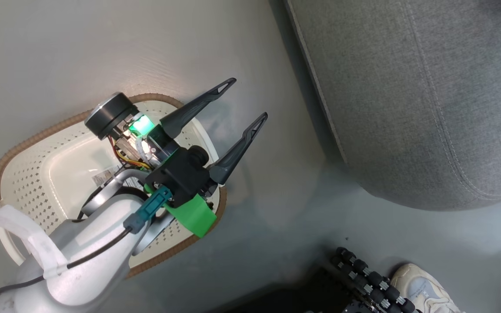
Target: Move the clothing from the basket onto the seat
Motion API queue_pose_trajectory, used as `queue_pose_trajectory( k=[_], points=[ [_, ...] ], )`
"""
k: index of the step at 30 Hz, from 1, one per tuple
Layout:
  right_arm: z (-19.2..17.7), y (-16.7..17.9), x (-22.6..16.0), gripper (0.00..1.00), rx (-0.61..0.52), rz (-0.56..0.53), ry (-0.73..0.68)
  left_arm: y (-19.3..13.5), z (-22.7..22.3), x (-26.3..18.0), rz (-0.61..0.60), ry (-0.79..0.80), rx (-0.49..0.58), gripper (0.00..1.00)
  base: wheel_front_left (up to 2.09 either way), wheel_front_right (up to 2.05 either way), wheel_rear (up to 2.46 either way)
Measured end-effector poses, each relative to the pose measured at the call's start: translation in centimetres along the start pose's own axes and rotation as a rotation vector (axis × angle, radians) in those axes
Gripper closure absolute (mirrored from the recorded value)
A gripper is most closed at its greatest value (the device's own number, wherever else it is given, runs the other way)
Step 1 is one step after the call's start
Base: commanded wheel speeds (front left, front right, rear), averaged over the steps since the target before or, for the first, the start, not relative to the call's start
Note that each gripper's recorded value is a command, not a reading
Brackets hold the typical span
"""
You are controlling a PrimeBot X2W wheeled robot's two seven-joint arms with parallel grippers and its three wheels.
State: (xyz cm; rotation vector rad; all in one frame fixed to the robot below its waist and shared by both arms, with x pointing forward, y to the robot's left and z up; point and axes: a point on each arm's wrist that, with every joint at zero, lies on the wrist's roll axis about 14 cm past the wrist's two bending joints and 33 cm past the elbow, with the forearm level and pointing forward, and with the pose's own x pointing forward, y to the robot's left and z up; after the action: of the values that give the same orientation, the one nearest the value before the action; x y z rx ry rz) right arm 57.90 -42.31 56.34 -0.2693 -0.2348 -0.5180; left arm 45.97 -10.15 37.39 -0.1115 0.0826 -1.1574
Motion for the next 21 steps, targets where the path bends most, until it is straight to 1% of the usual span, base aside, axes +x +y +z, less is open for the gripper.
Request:
queue_pose_trajectory(
  k=[2,4,6,9,16,17,18,21],
  points=[
    [-2.4,0.7,-0.6,1.0,-0.001,0.002,0.061,0.4,-0.4,-0.1,0.007,0.005,-0.003,0.0,0.0,0.0,0.0],
    [-4.1,1.8,-1.4,1.0,0.011,0.005,0.104,0.6,-0.9,-0.3,0.011,0.013,-0.008,0.0,0.0,0.0,0.0],
    [-5.9,2.7,-2.5,1.0,-0.001,0.017,0.152,0.7,-1.4,-0.4,0.012,0.021,-0.012,0.0,0.0,0.0,0.0],
    [-7.9,2.6,-3.7,1.0,-0.01,0.012,0.209,0.8,-1.7,-0.5,0.015,0.025,-0.017,0.0,0.0,0.0,0.0],
    [-10.8,2.2,-5.4,1.0,0.015,-0.011,0.304,1.1,-1.4,-0.6,0.023,0.019,-0.009,0.0,0.0,0.0,0.0],
    [-10.8,2.3,-5.4,0.66,0.018,-0.011,0.305,1.1,-1.3,-0.6,0.026,0.018,-0.007,0.0,0.0,0.0,0.0],
    [-10.7,2.4,-5.4,0.0,0.02,-0.01,0.305,1.2,-1.3,-0.6,0.027,0.018,-0.005,0.0,0.0,0.0,0.0],
    [-10.3,2.6,-5.3,0.0,0.023,0.002,0.303,1.2,-1.0,-0.6,0.032,0.016,-0.002,0.0,0.0,0.0,0.0]
  ],
)
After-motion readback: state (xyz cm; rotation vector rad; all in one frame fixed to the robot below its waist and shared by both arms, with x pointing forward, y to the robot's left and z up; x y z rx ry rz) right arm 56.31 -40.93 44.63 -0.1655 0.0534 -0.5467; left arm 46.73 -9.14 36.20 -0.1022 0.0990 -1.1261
